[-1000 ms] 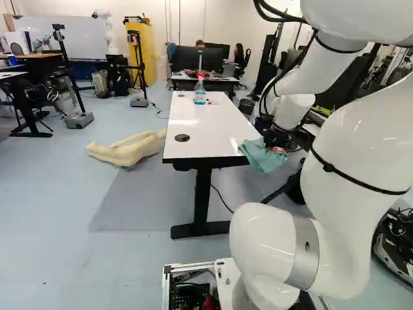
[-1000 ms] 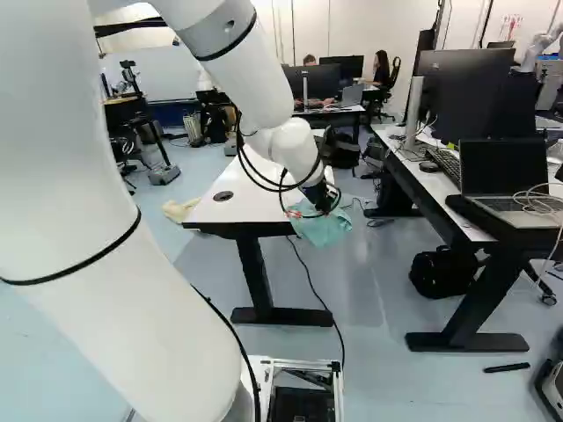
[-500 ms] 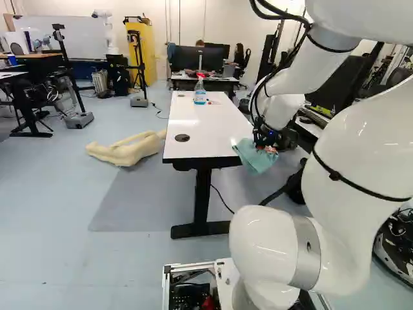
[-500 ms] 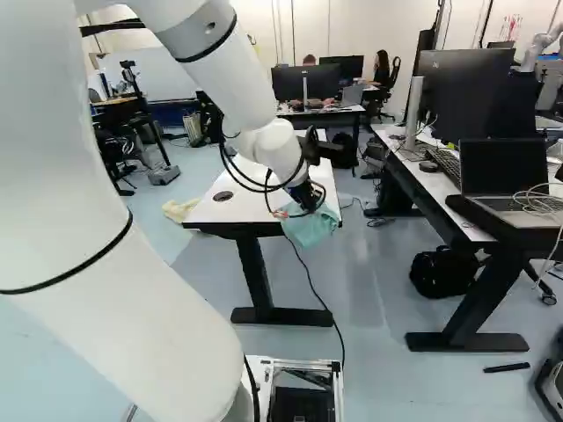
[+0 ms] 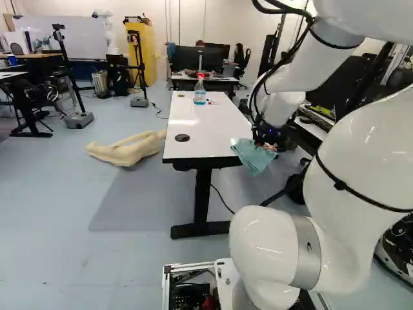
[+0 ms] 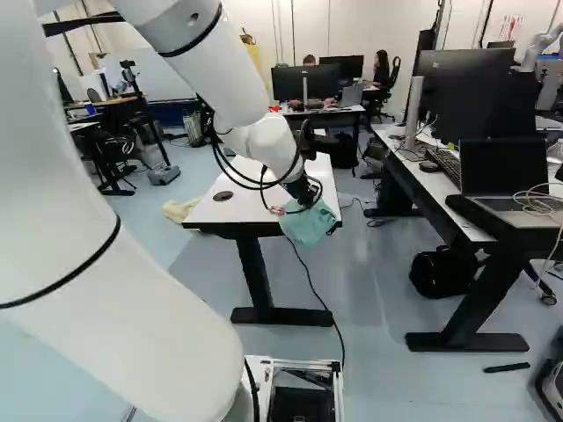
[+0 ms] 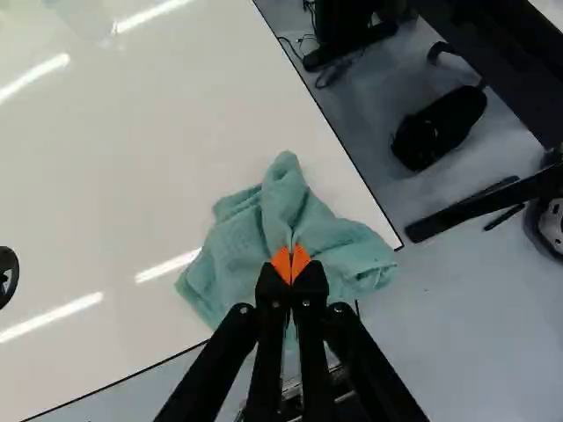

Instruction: Clean the table with the green towel

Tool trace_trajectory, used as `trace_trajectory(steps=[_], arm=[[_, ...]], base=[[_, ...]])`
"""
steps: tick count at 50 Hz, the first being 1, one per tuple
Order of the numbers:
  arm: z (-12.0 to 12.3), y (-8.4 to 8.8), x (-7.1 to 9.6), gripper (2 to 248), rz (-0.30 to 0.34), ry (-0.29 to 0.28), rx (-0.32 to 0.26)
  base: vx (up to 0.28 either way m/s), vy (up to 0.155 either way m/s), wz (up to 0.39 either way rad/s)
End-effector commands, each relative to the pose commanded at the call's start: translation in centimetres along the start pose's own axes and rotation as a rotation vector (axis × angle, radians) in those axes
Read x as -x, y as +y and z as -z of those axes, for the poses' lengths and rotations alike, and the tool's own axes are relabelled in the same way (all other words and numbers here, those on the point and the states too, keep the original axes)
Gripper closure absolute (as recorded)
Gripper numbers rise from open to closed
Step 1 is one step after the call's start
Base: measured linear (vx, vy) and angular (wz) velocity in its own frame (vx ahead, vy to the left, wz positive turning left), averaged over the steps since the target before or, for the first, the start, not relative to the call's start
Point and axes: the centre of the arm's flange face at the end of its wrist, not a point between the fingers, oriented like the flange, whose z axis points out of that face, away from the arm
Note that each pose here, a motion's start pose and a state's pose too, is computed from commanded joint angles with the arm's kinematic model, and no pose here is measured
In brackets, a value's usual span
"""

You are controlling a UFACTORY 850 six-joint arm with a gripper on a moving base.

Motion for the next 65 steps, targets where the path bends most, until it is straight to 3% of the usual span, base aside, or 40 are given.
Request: trace_trajectory(steps=[12, 40, 65], arm=[[2.1, -1.4, 0.8, 229, 0.030, 0.034, -0.026], [2.8, -4.2, 2.4, 229, 0.096, 0.032, -0.074], [2.9, -4.7, 2.7, 229, 0.106, 0.031, -0.082]], base=[[0.000, 0.000, 0.000], [0.000, 0.000, 0.000], [0.000, 0.000, 0.000]])
